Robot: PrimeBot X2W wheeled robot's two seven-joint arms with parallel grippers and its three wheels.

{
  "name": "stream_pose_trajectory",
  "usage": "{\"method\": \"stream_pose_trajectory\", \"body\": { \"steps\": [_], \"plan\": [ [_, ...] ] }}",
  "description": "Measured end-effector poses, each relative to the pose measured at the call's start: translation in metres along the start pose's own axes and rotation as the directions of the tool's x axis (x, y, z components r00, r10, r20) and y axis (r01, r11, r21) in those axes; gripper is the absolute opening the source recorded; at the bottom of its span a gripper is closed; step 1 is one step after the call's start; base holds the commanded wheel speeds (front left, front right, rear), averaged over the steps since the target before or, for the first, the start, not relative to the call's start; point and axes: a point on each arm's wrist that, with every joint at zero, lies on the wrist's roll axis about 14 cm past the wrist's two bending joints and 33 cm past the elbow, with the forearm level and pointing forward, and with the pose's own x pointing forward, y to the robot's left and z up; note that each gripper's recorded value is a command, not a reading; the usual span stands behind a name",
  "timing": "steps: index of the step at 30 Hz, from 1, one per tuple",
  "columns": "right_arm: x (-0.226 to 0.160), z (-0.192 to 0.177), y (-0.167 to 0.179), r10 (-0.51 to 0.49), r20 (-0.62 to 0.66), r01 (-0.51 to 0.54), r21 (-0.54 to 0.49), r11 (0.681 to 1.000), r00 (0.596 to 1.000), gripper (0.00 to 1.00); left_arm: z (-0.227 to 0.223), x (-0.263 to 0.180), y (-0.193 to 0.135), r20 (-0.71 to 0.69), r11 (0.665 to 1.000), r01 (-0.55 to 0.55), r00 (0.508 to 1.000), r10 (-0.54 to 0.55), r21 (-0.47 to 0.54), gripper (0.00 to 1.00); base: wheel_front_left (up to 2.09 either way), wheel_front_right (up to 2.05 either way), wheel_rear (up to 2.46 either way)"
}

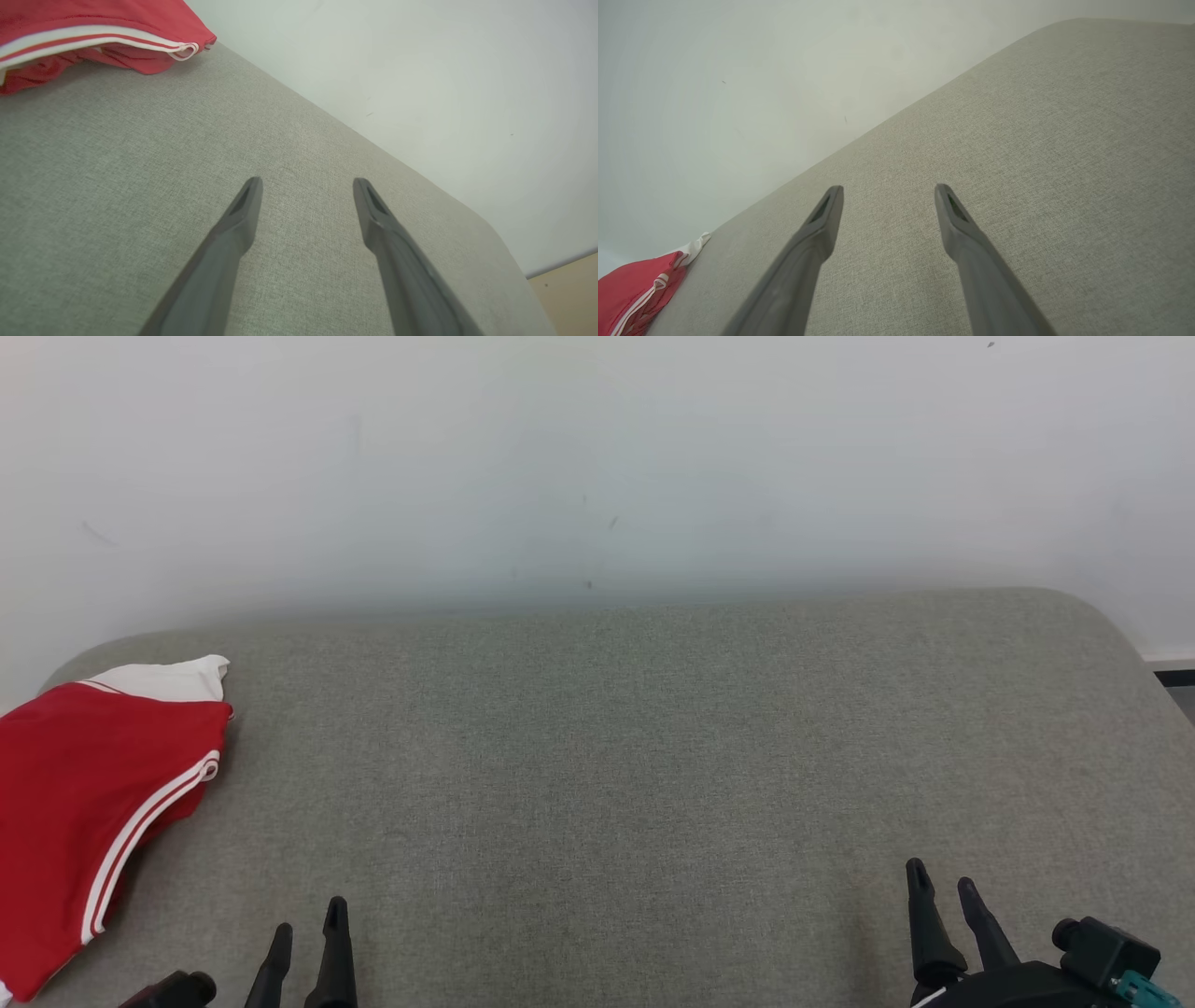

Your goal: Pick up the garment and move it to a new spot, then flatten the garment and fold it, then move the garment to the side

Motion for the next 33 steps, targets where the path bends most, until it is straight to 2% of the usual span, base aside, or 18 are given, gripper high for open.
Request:
{"method": "stream_pose_trajectory", "body": {
  "steps": [17,24,33],
  "plan": [
    [0.001,-0.004,0.003,0.023,0.002,-0.022,-0.194,0.981,1.0,1.0,0.004,0.001,-0.001,0.027,0.976,0.012,0.999,-0.019,0.216,1.0,0.0,0.0,0.0],
    [0.003,-0.003,0.006,0.039,0.007,-0.036,-0.272,0.962,0.999,1.0,0.004,0.001,-0.002,0.036,0.952,0.016,0.999,-0.029,0.306,1.0,0.0,0.0,0.0],
    [0.002,-0.004,0.012,0.069,0.007,-0.062,-0.348,0.935,0.998,1.0,0.003,0.0,-0.003,0.044,0.929,0.021,0.998,-0.04,0.369,1.0,0.0,0.0,0.0]
  ]
}}
